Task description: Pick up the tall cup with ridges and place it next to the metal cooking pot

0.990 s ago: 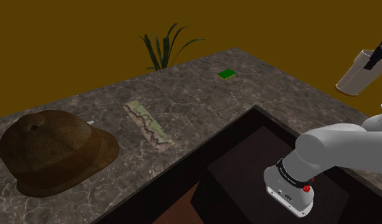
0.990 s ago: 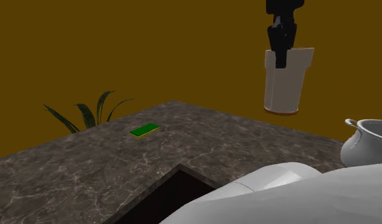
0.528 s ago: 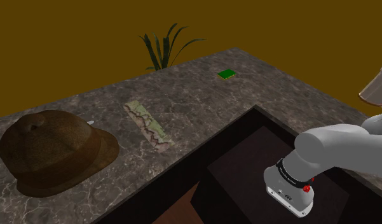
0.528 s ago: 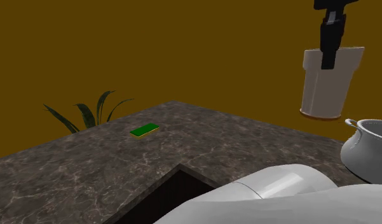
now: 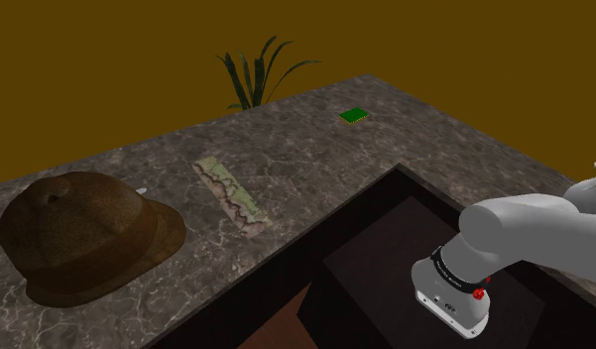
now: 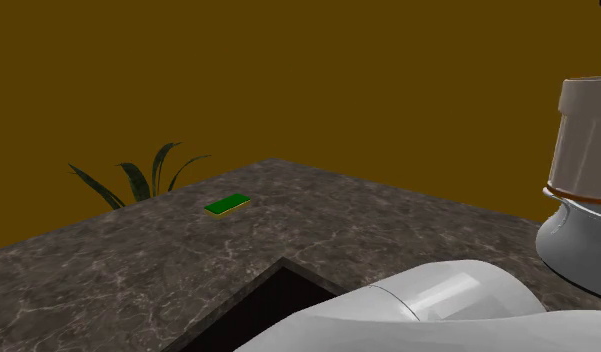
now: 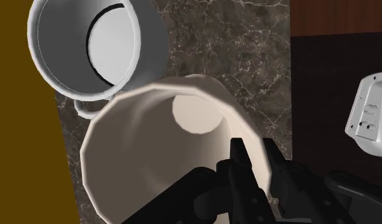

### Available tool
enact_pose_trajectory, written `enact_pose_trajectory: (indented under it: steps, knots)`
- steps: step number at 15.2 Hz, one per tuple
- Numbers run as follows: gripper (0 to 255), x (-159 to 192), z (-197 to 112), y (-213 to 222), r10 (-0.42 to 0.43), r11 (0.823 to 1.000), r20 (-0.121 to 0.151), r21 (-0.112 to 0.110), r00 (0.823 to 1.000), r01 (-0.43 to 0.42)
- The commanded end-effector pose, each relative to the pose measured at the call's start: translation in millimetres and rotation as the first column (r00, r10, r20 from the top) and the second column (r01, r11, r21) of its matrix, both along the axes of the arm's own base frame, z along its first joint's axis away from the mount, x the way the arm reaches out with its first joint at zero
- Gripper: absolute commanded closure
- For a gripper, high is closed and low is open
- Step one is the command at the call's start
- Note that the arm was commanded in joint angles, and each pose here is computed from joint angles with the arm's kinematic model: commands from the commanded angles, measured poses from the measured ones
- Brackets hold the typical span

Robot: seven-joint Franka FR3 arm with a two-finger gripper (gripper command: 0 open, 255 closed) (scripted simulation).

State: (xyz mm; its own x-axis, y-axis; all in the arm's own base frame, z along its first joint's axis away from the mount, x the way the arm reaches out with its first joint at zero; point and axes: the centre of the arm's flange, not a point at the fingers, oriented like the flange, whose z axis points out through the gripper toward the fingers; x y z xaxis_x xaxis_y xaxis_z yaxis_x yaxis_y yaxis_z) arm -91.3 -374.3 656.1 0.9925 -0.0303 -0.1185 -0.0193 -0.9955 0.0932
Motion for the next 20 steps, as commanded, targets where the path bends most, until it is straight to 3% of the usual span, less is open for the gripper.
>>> enact_pose_trajectory:
  steps: [1, 5, 20]
  knots:
    - [255, -25.9, -0.2, -6.5, 0.001, 1.0, -0.001, -0.001, 1.0, -0.001]
    - [255, -77.2, -0.1, -20.8, 0.001, 1.0, -0.001, -0.001, 1.0, -0.001]
    - [255, -77.2, -79.3, -20.8, 0.001, 1.0, -0.001, -0.001, 1.0, -0.001]
